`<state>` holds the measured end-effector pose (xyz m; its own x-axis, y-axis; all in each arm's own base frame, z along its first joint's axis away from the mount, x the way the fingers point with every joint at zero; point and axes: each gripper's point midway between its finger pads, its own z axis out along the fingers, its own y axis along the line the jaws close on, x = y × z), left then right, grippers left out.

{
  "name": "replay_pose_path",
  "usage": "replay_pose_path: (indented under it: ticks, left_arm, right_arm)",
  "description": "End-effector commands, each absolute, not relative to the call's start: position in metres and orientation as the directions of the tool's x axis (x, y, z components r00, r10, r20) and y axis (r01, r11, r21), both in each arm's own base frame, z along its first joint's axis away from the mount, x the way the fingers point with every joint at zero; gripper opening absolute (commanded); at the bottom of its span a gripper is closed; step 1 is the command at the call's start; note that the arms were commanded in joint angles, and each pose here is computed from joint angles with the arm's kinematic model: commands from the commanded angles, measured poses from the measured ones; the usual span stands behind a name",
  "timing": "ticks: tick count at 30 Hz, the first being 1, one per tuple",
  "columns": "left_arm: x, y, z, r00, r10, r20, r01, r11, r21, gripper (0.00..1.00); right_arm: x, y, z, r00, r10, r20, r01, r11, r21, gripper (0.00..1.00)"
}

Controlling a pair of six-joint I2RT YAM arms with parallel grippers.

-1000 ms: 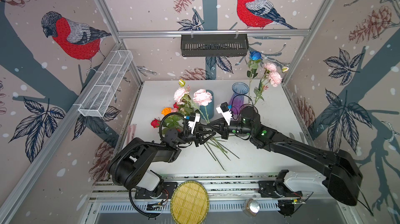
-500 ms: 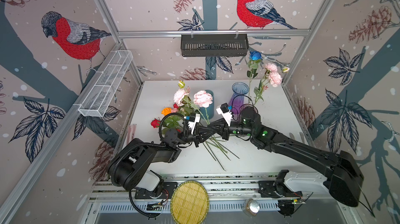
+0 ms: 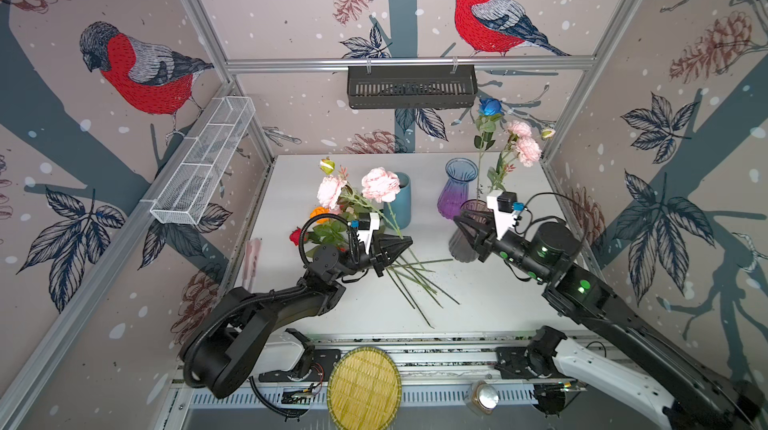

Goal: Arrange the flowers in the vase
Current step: 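Lift the pink rose with the left gripper while the right opens and withdraws, then carry the pink rose over the mauve vase and lower it in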

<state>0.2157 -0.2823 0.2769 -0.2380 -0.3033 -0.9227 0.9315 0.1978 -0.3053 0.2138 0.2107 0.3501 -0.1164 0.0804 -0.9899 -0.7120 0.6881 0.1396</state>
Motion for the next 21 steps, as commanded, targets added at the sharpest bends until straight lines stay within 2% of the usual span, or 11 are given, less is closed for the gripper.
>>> replay_pose_path:
  ticks: [1, 5, 10, 16, 21]
  left_arm:
    - [0.246, -0.283, 0.273, -0.162, -0.256, -0.953, 0.863, 0.432, -0.263, 0.00]
    - [0.250, -0.295, 0.311, -0.125, -0.305, -0.944, 0.879, 0.408, -0.248, 0.00]
    - [0.265, -0.330, 0.353, -0.092, -0.323, -0.942, 0.916, 0.343, -0.207, 0.00]
    - [0.289, -0.385, 0.393, -0.058, -0.283, -0.957, 0.949, 0.283, -0.141, 0.00]
    - [0.313, -0.432, 0.390, -0.058, -0.222, -0.973, 0.954, 0.274, -0.119, 0.00]
  right_arm:
    - [0.231, 0.159, 0.330, -0.109, 0.063, -0.992, -0.483, 0.869, 0.108, 0.30]
    - [0.232, 0.120, 0.309, -0.125, 0.115, -0.985, -0.323, 0.934, 0.150, 0.32]
    - [0.233, 0.093, 0.280, -0.171, 0.170, -0.970, -0.184, 0.962, 0.201, 0.37]
    - [0.215, 0.064, 0.269, -0.134, 0.269, -0.954, -0.115, 0.952, 0.284, 0.25]
    - [0.206, 0.061, 0.271, -0.095, 0.314, -0.945, -0.133, 0.936, 0.325, 0.24]
